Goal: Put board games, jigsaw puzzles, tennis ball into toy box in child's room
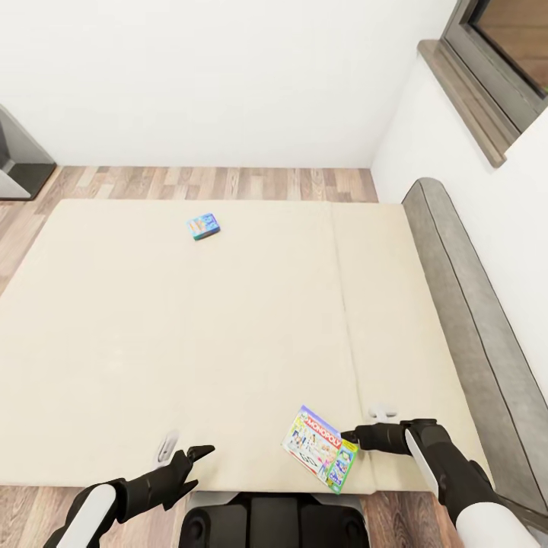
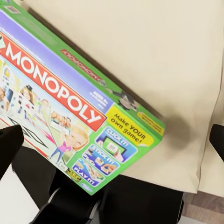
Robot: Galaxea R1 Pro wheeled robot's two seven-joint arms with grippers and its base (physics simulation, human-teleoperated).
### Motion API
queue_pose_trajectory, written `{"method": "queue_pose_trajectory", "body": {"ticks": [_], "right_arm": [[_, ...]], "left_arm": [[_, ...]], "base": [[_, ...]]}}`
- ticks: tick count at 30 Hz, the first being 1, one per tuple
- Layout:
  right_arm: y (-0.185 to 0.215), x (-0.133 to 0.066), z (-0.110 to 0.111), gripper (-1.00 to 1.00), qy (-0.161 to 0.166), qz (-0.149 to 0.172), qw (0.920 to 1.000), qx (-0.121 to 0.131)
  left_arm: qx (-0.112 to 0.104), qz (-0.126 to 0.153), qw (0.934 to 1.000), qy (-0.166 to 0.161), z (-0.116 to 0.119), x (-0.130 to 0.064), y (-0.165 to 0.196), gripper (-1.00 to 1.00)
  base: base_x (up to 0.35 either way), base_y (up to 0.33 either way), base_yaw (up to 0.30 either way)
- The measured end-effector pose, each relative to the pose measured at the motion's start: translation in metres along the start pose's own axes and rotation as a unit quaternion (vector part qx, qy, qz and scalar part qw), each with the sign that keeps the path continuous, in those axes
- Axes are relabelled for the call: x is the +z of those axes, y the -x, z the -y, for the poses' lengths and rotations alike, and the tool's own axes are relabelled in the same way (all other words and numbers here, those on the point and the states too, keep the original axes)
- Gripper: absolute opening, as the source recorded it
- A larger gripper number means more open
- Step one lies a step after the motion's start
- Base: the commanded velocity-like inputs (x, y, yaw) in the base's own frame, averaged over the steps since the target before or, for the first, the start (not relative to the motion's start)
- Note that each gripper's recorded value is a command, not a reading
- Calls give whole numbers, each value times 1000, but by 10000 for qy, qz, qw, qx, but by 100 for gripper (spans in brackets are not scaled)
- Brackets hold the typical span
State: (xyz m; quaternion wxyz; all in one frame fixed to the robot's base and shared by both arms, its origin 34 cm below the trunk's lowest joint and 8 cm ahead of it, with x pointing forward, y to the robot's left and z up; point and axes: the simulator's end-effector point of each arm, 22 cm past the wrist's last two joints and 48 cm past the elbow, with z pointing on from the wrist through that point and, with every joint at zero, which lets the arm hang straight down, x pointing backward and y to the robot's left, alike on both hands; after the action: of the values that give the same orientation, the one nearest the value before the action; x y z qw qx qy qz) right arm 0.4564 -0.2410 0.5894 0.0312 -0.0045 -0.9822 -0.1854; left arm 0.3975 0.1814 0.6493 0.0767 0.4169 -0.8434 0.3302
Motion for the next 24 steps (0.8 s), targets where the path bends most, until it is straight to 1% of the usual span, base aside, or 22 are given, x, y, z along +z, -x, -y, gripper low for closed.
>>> {"method": "queue_pose_trajectory", "body": {"ticks": [24], "right_arm": [[2, 1, -1, 100, 28, 53, 10000, -19]], "left_arm": [[-16, -5, 10000, 14, -2, 0, 0, 100]], "base": [[0, 0, 0]]}}
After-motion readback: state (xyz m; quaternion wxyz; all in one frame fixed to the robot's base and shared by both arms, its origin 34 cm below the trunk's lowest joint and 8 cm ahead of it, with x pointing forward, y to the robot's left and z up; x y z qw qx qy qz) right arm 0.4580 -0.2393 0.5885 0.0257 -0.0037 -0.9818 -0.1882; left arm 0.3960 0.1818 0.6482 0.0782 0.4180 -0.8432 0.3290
